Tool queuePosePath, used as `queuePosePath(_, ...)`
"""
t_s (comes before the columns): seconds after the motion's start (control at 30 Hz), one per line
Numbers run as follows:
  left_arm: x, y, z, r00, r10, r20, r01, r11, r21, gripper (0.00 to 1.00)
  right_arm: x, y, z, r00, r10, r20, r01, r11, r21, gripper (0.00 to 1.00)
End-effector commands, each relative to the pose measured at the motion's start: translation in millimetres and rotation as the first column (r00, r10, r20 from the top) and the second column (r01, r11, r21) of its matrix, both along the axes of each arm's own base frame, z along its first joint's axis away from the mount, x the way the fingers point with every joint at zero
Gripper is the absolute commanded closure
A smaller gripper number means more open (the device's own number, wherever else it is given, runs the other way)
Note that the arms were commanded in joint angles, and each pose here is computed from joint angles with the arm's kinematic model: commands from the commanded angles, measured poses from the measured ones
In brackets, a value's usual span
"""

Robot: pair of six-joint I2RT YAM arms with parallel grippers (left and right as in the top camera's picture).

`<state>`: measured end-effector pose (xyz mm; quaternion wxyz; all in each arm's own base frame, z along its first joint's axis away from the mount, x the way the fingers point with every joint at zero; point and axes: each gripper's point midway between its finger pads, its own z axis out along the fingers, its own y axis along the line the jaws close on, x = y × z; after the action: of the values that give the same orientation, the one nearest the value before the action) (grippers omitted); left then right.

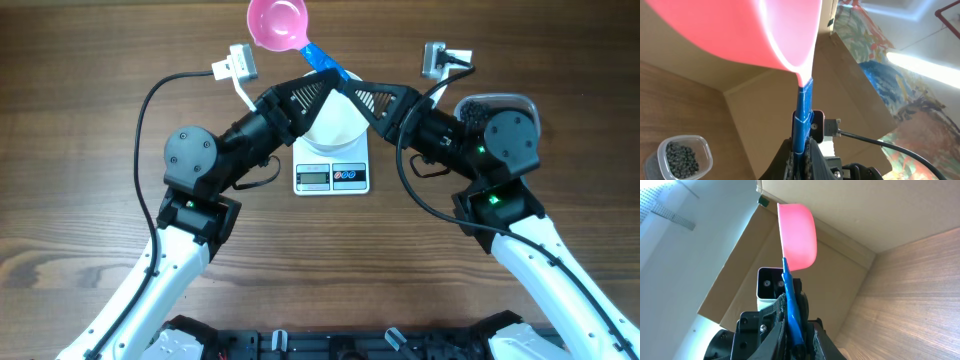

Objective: Scoop item into bowl and weigh 150g on scale
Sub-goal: 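Grasp the blue handle with the right gripper beside the left gripper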

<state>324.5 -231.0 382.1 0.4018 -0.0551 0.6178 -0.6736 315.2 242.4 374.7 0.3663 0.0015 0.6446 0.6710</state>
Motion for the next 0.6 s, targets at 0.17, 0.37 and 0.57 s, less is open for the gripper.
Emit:
queuePosePath(0.17, -7, -3, 9, 0.999, -0.032, 0.011, 0.032, 0.999, -0.015, 0.64, 2, -1, 7, 1.000, -0.016, -0.006, 0.016, 1.000, 0.023, 0.96)
queuePosePath(0.37, -5, 1, 9, 1.000, -0.021, 0.011, 0.021, 1.000, -0.015, 0.21, 3, -2, 7, 1.000, -0.023, -0.008, 0.023, 1.000, 0.021, 0.96)
queuePosePath(0.57, 7, 18, 9, 0.999, 0.033, 0.013, -0.033, 0.999, -0.013, 0.18, 3, -1, 6, 1.000, -0.021, -0.013, 0.022, 1.000, 0.021, 0.96)
